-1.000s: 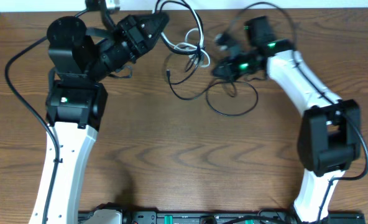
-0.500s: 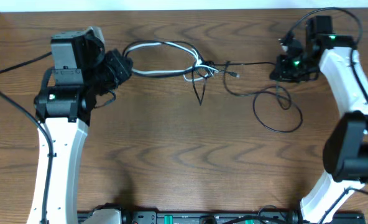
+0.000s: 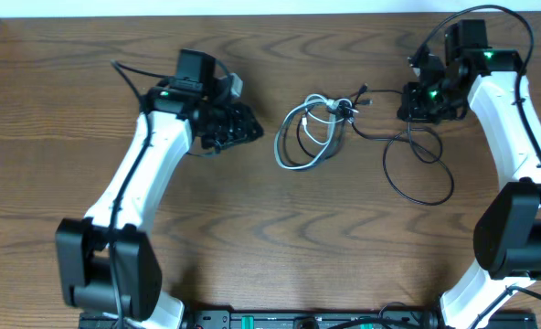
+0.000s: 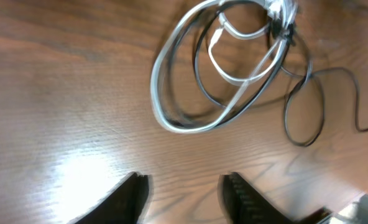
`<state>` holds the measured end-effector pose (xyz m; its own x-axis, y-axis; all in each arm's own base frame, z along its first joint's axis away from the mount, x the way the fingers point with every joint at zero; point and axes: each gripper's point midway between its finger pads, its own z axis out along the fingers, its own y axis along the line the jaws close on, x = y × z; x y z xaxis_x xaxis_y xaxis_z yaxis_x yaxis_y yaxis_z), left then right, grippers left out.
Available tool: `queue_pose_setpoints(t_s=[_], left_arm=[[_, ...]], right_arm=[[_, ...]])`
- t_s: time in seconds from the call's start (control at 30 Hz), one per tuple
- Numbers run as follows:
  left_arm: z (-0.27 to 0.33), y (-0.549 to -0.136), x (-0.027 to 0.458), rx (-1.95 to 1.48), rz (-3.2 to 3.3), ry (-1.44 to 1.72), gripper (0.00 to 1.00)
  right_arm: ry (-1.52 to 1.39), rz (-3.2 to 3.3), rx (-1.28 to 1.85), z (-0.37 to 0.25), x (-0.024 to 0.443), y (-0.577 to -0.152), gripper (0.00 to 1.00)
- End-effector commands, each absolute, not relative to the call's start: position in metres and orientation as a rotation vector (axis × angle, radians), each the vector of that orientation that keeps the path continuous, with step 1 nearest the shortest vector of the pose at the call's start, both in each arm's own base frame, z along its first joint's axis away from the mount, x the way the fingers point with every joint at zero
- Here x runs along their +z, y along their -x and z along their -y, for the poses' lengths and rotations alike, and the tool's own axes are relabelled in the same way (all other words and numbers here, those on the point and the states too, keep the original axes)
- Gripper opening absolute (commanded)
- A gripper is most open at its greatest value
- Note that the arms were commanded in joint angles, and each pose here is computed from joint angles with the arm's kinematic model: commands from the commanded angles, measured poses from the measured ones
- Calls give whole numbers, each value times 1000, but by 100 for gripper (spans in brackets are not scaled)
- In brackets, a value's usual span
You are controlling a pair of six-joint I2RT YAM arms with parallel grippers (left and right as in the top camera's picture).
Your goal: Untangle cables
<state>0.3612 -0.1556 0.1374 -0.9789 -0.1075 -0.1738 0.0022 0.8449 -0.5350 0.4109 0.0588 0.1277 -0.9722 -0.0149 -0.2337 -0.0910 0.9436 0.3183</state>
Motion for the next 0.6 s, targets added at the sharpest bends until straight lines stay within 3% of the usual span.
queue_pose_setpoints(t_s=[0.0, 0.37, 0.57], left_arm=[[161, -362, 131, -832, -2836, 2, 54], [207, -417, 159, -915, -2544, -72, 56], [265, -426, 141, -1028, -2509, -54, 56]], right_arm=[[106, -2860, 482, -67, 132, -411, 1], [151, -2864, 488, -80, 132, -409, 1], [152, -2861, 485, -80, 132, -410, 1]])
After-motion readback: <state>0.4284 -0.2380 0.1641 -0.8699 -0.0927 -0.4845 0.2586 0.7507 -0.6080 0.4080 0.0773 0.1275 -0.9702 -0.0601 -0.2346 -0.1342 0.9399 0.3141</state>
